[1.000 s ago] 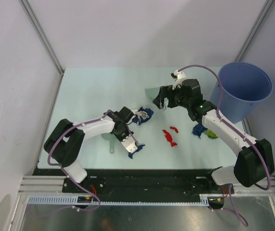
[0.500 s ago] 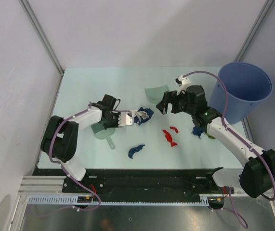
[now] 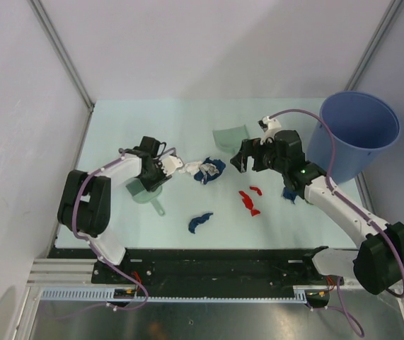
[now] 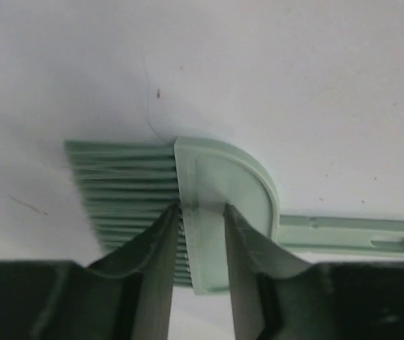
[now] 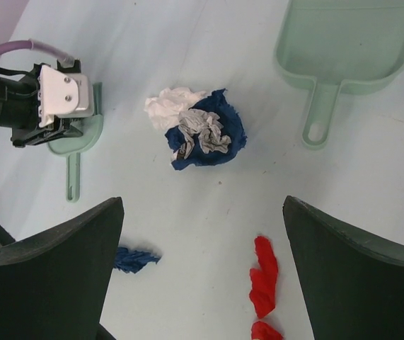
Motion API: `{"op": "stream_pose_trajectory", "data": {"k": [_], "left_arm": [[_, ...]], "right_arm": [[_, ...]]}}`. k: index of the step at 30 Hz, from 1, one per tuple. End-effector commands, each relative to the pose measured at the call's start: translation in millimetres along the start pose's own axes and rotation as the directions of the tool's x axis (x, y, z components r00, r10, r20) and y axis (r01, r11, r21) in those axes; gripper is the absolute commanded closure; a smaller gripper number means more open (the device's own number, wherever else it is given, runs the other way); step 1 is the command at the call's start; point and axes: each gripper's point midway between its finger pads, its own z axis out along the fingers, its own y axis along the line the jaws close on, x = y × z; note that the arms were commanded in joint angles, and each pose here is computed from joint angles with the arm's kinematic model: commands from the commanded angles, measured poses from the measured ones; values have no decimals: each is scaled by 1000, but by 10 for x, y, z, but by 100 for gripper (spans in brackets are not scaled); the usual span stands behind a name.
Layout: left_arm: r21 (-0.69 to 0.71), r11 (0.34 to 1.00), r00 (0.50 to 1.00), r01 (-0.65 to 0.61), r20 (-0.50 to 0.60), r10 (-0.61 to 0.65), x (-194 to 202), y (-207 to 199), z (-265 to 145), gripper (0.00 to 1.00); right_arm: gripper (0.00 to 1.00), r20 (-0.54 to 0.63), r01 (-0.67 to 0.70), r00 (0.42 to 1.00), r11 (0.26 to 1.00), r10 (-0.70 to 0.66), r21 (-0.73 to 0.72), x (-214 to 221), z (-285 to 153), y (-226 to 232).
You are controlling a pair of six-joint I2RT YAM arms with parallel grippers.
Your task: Sweep away the paper scraps from the table
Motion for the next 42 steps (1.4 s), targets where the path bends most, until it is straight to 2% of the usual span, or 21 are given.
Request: {"op": "stream_pose_trajectory", "data": {"k": [1,4,5,7,8,9,11,12,14,20,24,29,31,35,38,39,41,42], "left_arm": [[-1,998,996,64,61,-64,-126,10,-236,59],[3,996,974,-89,209,86,-349,-124,-543,46],[36,984,962,-173,219,161,-312,-331,-515,44],[0,905,879,-426,239,413,-276,-562,-592,40],[47,866,853,-498,203,480,-27,-773,-454,39],[35,781,769,-624,203,606,41,-852,-430,39],[45,671,664,-740,209,718,266,-1100,-366,37],[25,582,573,-813,218,790,287,-1130,-348,36],[31,531,524,-847,221,823,326,-1157,-309,34],[41,564,556,-825,240,796,-33,-969,-320,29],[38,530,522,-847,242,818,-106,-922,-301,29],[104,475,485,-874,142,863,98,-813,-181,30],[140,477,493,-868,123,861,156,-800,-112,30],[176,535,558,-826,125,820,70,-770,-14,32],[226,536,571,-813,130,811,95,-809,99,37],[244,530,569,-812,129,812,115,-836,138,42],[297,522,571,-799,107,814,232,-877,220,54],[293,528,577,-797,111,809,208,-870,216,70]], "right_arm": [[0,85,17,996,999,-14,-39,-207,-139,125],[0,92,33,995,999,-29,-41,-205,-182,131],[0,99,40,994,998,-35,-44,-216,-191,137],[0,105,45,994,998,-40,-45,-202,-213,140],[0,113,48,993,998,-42,-47,-216,-220,150],[0,121,49,992,998,-43,-48,-227,-232,150],[0,128,53,991,997,-45,-56,-217,-235,165],[0,130,55,990,997,-46,-59,-211,-238,173],[0,131,60,990,996,-50,-70,-193,-237,196],[0,134,84,988,991,-71,-100,-165,-259,307],[0,135,105,987,990,-91,-98,-149,-314,328],[0,122,123,986,988,-112,-90,-93,-344,302],[0,115,123,987,988,-113,-90,-72,-334,295],[0,117,122,987,987,-110,-102,-70,-306,314],[0,109,116,989,987,-104,-112,-50,-276,319],[0,105,116,989,986,-104,-119,-37,-267,327],[0,105,118,989,985,-106,-122,-39,-275,334],[0,104,121,989,985,-109,-121,-35,-278,335]]}}
